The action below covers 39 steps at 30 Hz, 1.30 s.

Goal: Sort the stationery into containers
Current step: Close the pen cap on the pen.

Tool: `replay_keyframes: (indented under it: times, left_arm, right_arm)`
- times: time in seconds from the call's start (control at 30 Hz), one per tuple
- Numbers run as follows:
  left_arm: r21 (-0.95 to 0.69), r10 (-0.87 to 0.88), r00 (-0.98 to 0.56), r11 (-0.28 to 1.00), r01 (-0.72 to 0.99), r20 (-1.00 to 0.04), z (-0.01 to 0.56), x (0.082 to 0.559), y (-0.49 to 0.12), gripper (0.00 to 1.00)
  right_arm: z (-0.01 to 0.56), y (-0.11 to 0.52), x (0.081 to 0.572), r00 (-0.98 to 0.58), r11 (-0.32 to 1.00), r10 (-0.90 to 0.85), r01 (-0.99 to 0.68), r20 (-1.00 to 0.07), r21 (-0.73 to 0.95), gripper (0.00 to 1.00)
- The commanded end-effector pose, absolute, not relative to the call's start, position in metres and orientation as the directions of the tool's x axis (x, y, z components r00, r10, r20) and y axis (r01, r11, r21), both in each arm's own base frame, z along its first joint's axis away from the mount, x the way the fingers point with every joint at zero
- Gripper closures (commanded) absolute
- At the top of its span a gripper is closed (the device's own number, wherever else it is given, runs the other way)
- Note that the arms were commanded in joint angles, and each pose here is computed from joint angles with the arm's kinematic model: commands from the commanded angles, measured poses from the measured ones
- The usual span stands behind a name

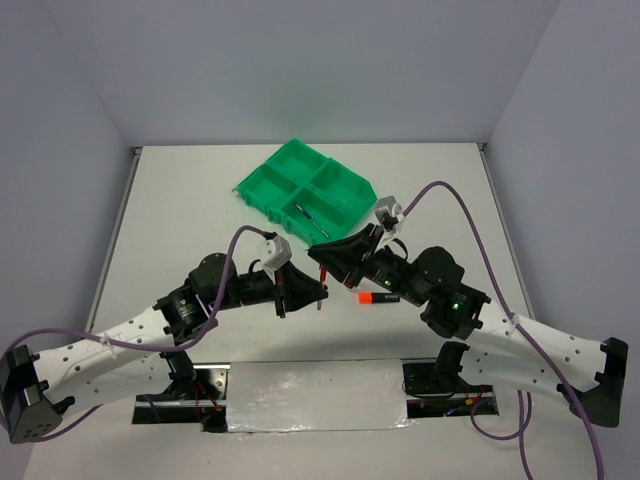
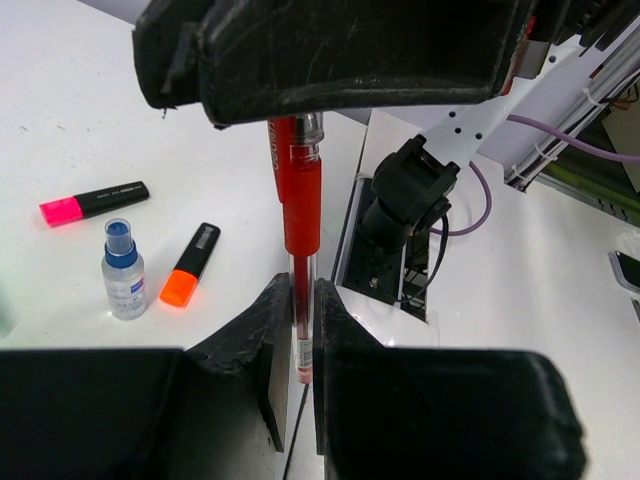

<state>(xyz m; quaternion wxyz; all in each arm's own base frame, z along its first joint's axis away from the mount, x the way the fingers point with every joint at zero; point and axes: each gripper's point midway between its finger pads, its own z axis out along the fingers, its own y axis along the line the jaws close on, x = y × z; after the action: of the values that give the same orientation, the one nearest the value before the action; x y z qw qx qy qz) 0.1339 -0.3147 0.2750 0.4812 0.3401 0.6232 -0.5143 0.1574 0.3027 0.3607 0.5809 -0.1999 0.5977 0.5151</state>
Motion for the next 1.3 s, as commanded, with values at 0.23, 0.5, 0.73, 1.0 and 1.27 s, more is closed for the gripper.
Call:
replay_keyframes:
  times: [0.23,0.5,0.73,1.0,1.27]
  left_arm:
    - [-0.224,-0.140,-0.193,0.265,0.938,-0.971,0.316,0.138,-0.305,1.00]
    - [-0.155,-0.223,-0.094,0.273,0.950,-0.970,0.351,0.134,-0.292,1.00]
    - [-0.143,-0.308,-0.068,0.227,0.963,-0.949,0.367,0.126,-0.290,1.00]
    - [-0.147,-0.398,-0.046,0.226,0.963,-0.916,0.387,0.125,-0.283,1.00]
    - [-0.101,-0.380,0.009,0.268,0.958,-0.925,0.396,0.130,-0.280,1.00]
  right_arm:
    - [0.360,0.312,0.151,-0.273,0.354,0.325,-0.853,-0.905,0.384,1.00]
    - [0.318,0.318,0.148,-0.334,0.338,0.298,-0.839,-0.894,0.427,1.00]
    - [0.302,0.321,0.152,-0.384,0.334,0.332,-0.806,-0.861,0.488,1.00]
    - [0.291,0.330,0.154,-0.416,0.314,0.346,-0.793,-0.841,0.522,1.00]
    - [0.250,0.343,0.153,-0.466,0.348,0.211,-0.786,-0.859,0.512,1.00]
